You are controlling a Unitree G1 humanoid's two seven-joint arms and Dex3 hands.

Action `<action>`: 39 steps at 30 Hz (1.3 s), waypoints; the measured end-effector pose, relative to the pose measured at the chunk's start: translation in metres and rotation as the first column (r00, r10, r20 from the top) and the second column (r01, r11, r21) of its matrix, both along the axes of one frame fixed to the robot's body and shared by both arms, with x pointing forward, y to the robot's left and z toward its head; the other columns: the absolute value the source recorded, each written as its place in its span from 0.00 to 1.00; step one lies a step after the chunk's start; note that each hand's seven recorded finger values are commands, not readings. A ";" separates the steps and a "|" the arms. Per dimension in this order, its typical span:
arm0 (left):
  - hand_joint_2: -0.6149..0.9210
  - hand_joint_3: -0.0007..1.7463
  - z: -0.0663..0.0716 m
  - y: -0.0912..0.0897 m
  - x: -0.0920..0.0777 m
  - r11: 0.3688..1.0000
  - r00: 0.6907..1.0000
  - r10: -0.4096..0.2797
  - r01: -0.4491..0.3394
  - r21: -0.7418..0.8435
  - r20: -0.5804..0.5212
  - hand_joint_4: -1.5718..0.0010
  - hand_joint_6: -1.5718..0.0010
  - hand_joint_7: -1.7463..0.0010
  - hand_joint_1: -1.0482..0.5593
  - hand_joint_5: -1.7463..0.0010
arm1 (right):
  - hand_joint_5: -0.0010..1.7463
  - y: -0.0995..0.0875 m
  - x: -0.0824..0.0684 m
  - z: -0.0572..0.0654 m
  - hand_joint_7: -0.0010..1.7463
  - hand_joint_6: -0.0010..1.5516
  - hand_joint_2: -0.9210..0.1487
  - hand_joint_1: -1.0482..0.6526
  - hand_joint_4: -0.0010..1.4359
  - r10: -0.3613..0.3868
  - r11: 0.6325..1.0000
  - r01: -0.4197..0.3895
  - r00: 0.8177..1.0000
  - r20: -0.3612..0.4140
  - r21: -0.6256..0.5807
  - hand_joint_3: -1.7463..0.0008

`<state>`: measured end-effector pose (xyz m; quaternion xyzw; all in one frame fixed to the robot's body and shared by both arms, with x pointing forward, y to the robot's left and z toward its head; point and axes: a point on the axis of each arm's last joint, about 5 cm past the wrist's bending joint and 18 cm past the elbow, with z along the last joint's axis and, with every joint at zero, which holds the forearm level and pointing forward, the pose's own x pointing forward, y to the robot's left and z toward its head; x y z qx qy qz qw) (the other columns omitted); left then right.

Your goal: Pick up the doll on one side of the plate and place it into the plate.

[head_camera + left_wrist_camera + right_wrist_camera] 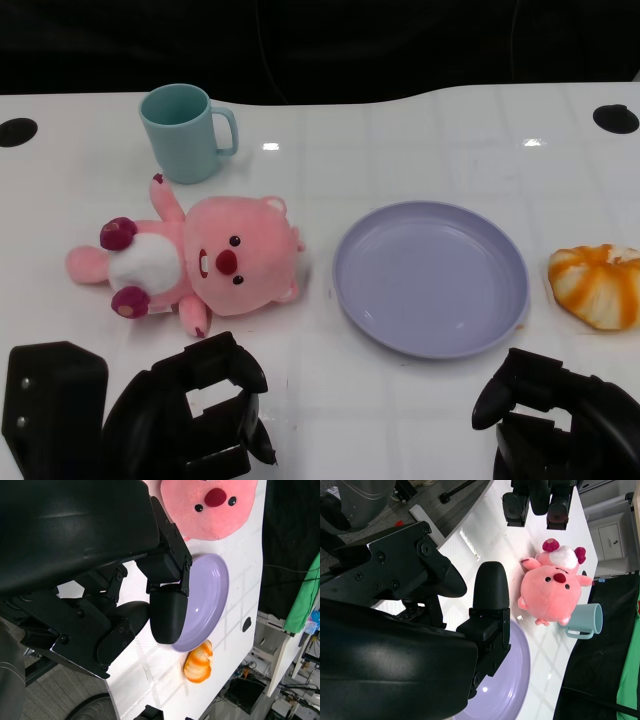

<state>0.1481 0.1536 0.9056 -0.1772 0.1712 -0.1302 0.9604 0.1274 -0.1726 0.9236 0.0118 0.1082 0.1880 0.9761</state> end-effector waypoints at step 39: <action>0.76 0.72 0.001 0.001 0.001 1.000 1.000 -0.006 0.006 0.007 0.005 0.50 0.52 0.14 0.59 0.00 | 1.00 0.000 0.002 0.000 0.93 0.32 0.26 0.56 0.47 0.004 1.000 -0.004 1.000 0.005 0.001 0.31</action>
